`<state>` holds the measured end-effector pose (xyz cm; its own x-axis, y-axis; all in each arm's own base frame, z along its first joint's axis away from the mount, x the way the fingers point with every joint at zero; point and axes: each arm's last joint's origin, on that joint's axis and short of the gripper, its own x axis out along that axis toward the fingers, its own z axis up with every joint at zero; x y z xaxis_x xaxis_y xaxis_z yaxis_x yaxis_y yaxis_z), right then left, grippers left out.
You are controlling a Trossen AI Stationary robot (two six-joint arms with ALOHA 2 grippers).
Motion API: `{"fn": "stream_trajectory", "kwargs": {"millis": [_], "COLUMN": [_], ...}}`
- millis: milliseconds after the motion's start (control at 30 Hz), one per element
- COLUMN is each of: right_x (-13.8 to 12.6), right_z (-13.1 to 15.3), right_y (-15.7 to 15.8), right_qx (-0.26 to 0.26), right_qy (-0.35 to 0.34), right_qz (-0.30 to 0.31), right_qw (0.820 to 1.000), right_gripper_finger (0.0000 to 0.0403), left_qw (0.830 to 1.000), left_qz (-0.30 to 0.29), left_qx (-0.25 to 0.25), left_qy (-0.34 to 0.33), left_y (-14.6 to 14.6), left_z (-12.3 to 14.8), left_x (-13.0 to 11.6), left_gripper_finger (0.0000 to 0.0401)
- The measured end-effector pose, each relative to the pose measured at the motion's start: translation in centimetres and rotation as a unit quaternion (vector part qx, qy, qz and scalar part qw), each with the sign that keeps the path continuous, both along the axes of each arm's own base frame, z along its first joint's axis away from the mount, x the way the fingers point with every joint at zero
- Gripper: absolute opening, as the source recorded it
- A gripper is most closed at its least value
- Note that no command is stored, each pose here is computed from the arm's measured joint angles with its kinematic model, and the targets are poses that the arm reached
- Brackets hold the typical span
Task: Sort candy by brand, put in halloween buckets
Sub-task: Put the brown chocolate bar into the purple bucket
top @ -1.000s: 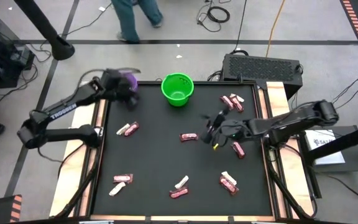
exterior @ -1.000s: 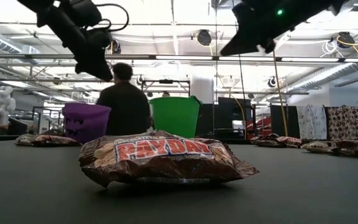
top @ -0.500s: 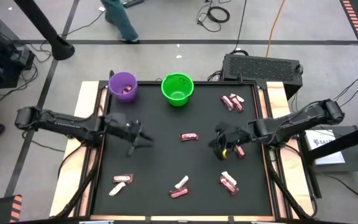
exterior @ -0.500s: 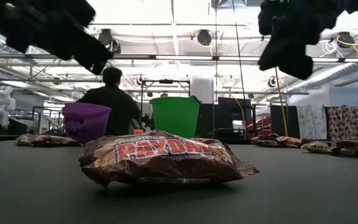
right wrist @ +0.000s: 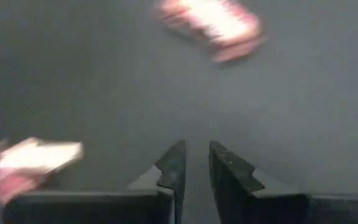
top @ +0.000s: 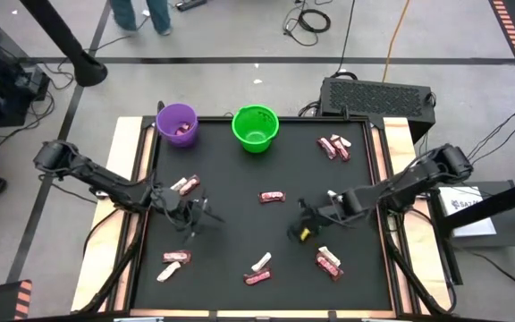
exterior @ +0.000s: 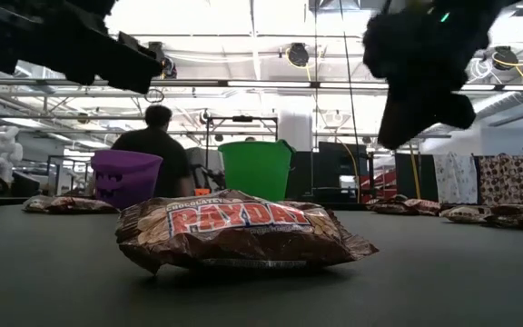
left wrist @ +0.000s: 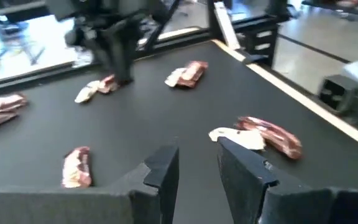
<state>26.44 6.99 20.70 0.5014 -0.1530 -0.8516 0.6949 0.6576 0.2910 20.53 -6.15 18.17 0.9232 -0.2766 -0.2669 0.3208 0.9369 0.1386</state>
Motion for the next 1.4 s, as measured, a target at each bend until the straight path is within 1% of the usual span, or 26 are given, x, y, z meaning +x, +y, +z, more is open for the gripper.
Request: {"fn": "stream_trajectory", "kwargs": {"millis": [67, 133, 233, 300, 400, 500, 633, 767, 867, 967, 1033, 1100, 1167, 1400], "right_x": [-0.4, -1.5, -3.1, -3.9, -4.8, -5.3, -5.9, -6.6, -7.0, -7.6, -7.8, -8.2, -8.0, -7.7], "right_z": [0.3, 0.3, 0.3, -0.1, -0.6, -1.2, -1.1, -1.0, -1.5, -2.4, -3.1, -3.6, -4.0, -6.1], "right_y": [-2.5, -5.4, -9.5, -11.7, -14.7, -17.0, -19.6, -21.4, -22.2, -22.8, -23.4, -23.7, -24.1, -24.4], "right_qx": [-0.025, -0.045, -0.047, -0.044, -0.023, 0.011, -0.003, -0.014, -0.014, -0.007, -0.011, -0.013, -0.02, 0.001], "right_qy": [0.055, 0.119, 0.185, 0.214, 0.227, 0.219, 0.197, 0.188, 0.185, 0.182, 0.17, 0.177, 0.171, 0.208], "right_qz": [-0.052, -0.084, -0.134, -0.146, -0.16, -0.157, -0.156, -0.161, -0.163, -0.154, -0.147, -0.14, -0.137, -0.125], "right_qw": [0.997, 0.988, 0.972, 0.965, 0.96, 0.963, 0.968, 0.969, 0.969, 0.971, 0.974, 0.974, 0.975, 0.97], "right_gripper_finger": [0.0054, 0.005, 0.0049, 0.0055, 0.0075, 0.0106, 0.0151, 0.0184, 0.0194, 0.0196, 0.0196, 0.0196, 0.0196, 0.0196], "left_qw": [1.0, 1.0, 0.999, 0.999, 0.999, 0.999, 0.999, 0.999, 0.999, 0.998, 0.998, 0.998, 0.998, 0.997], "left_qz": [0.008, 0.012, 0.015, 0.015, 0.015, 0.015, 0.015, 0.018, 0.024, 0.032, 0.036, 0.037, 0.039, 0.043], "left_qx": [0.001, 0.0, -0.006, -0.003, -0.002, -0.002, -0.002, -0.001, 0.001, -0.005, -0.009, -0.009, -0.015, -0.016], "left_qy": [0.012, 0.02, 0.033, 0.04, 0.043, 0.043, 0.044, 0.045, 0.049, 0.053, 0.053, 0.054, 0.055, 0.056], "left_y": [0.1, 0.2, 0.1, 0.1, 0.1, 0.1, 0.1, 0.2, 0.3, 0.3, 0.4, 0.4, 0.4, 0.5], "left_z": [-0.4, -0.8, -1.2, -1.4, -1.6, -1.6, -1.6, -1.6, -1.7, -1.7, -1.7, -1.7, -1.7, -1.7], "left_x": [0.2, 0.4, 0.5, 0.5, 0.6, 0.6, 0.6, 0.6, 0.6, 0.6, 0.6, 0.6, 0.6, 0.6], "left_gripper_finger": [0.0116, 0.0116, 0.0116, 0.0116, 0.0116, 0.0116, 0.0116, 0.0116, 0.0116, 0.0116, 0.0116, 0.0116, 0.0116, 0.0116]}}
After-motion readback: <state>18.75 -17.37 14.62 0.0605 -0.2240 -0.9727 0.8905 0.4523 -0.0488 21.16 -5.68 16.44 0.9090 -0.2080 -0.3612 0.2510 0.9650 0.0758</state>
